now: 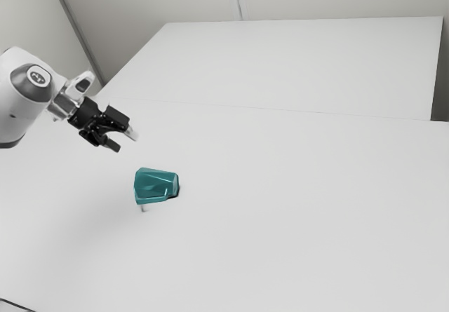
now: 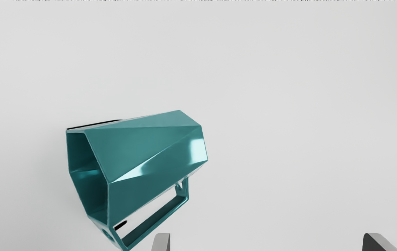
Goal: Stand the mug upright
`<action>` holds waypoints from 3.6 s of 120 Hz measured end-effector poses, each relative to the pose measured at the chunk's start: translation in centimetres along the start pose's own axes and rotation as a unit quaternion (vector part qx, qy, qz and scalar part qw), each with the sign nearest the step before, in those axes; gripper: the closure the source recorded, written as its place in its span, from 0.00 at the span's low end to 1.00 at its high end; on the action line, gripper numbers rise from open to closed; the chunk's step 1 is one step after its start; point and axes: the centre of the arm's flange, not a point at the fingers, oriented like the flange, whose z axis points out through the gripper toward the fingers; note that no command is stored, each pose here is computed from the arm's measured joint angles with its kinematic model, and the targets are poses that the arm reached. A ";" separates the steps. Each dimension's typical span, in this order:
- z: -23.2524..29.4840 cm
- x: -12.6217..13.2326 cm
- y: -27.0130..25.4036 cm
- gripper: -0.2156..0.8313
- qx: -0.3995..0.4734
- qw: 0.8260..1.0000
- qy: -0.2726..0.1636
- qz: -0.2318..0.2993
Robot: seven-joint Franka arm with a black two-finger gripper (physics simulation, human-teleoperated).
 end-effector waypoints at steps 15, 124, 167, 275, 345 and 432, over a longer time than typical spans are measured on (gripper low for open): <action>1.5 -0.3 -1.8 0.21 -0.012 1.000 0.007 0.006; 7.4 -1.5 -10.6 0.21 -0.090 0.995 0.016 -0.042; 9.5 -1.5 -11.6 0.21 -0.126 0.990 0.036 -0.051; 12.5 -1.1 -11.0 0.55 -0.163 0.985 0.053 -0.011; 10.3 2.1 -5.4 0.93 -0.152 0.984 0.055 0.072; 5.6 6.2 3.7 0.95 0.122 0.964 -0.109 0.210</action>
